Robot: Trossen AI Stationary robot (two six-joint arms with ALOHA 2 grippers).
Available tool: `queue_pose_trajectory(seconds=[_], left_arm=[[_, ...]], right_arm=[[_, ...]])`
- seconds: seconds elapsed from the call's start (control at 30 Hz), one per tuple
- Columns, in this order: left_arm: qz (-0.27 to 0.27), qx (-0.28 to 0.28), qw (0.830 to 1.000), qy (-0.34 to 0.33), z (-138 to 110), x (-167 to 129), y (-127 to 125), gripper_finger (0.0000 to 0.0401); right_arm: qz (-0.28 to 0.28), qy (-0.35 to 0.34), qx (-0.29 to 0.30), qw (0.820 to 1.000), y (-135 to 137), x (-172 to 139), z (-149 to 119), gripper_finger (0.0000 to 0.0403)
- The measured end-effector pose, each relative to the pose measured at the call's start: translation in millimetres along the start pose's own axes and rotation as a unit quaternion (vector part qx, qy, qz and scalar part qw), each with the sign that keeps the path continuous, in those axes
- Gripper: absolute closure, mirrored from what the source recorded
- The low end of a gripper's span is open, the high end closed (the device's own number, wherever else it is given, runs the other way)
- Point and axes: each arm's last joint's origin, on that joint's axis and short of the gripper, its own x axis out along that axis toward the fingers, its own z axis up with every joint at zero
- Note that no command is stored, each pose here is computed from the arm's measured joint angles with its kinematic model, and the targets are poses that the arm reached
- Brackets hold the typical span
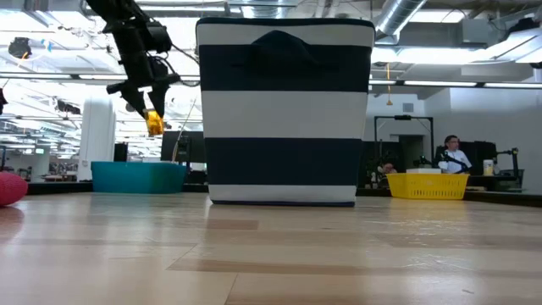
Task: Pick & place medical supplies in basket/bin
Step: Put the orange pill bottle into the blue bin
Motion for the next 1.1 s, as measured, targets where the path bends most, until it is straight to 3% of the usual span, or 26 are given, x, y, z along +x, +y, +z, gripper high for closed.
queue_pose_trajectory(seconds=[0.27,0.43,0.77,1.1], left_arm=[[0.033,-0.02,0.999,0.029,0.5,18.2,-0.7,0.0194],[0.041,-0.032,0.998,0.041,-0.8,22.3,-2.1,0.0197],[0.049,-0.113,0.991,0.056,-3.3,25.7,-2.2,0.0194],[0.066,-0.228,0.967,0.089,-22.7,38.1,-8.9,0.019]], right_arm=[[0.007,-0.003,-0.001,1.0,1.5,0.1,0.6,0.0184],[0.04,-0.007,-0.009,0.999,7.6,-0.1,2.4,0.0184],[0.059,0.002,-0.017,0.998,9.8,-1.0,4.7,0.0184],[0.066,0.022,-0.029,0.997,9.2,-1.9,6.0,0.0184]])
